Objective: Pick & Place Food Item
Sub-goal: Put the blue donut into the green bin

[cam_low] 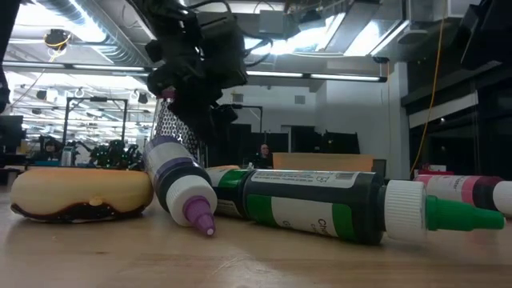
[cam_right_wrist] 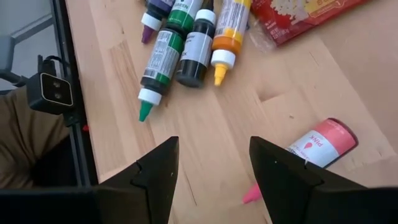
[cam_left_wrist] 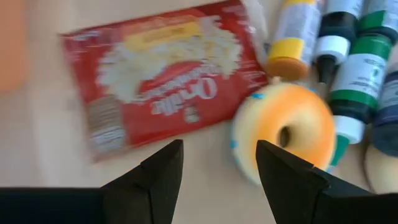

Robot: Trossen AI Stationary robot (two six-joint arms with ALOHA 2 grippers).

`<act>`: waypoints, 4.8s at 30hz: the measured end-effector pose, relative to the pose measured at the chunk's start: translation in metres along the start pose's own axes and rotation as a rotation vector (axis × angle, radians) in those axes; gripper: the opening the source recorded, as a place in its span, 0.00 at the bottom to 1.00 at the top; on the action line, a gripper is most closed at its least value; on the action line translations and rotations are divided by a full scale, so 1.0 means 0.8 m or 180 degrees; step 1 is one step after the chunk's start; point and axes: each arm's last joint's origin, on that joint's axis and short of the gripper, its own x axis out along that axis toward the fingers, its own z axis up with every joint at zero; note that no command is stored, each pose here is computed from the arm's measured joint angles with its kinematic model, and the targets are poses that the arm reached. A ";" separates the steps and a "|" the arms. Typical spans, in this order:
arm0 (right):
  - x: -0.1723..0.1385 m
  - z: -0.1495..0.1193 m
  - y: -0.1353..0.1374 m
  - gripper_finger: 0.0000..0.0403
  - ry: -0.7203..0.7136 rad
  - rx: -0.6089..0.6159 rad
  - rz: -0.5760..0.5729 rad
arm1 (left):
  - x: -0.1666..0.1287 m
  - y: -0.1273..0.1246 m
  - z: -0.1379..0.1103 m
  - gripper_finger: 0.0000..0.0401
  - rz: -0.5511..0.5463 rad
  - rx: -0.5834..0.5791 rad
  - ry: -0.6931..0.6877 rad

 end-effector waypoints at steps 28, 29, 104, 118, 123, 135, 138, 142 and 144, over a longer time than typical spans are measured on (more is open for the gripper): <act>0.000 0.012 -0.004 0.49 -0.0692 -0.0458 -0.0424 | 0.006 0.015 0.024 0.03 0.0160 -0.0031 -0.0138; 0.000 0.014 -0.005 0.49 -0.0786 -0.0509 -0.0488 | -0.002 0.017 0.028 0.03 0.0087 -0.0030 -0.0236; -0.017 0.058 -0.049 0.02 -0.1548 0.0405 -0.1080 | -0.122 -0.090 0.112 0.47 0.2660 0.1546 -0.1272; -0.040 0.007 -0.014 0.02 0.0266 0.0380 0.0367 | -0.108 -0.078 0.098 0.45 0.2231 0.1329 -0.1353; -0.048 -0.012 -0.004 0.03 0.0642 0.0222 0.0587 | -0.107 -0.079 0.098 0.45 0.2161 0.1348 -0.1378; -0.072 -0.060 0.010 0.03 0.1116 0.0525 0.0617 | -0.108 -0.081 0.101 0.43 0.1963 0.1409 -0.1530; -0.078 -0.072 0.013 0.03 0.1177 0.0559 0.0621 | -0.107 -0.082 0.101 0.42 0.1927 0.1421 -0.1543; -0.081 -0.085 0.015 0.03 0.1154 0.0488 0.0565 | -0.107 -0.082 0.101 0.42 0.1895 0.1433 -0.1565; -0.078 -0.091 0.016 0.03 0.1183 0.0519 0.0527 | -0.107 -0.082 0.102 0.42 0.1866 0.1433 -0.1577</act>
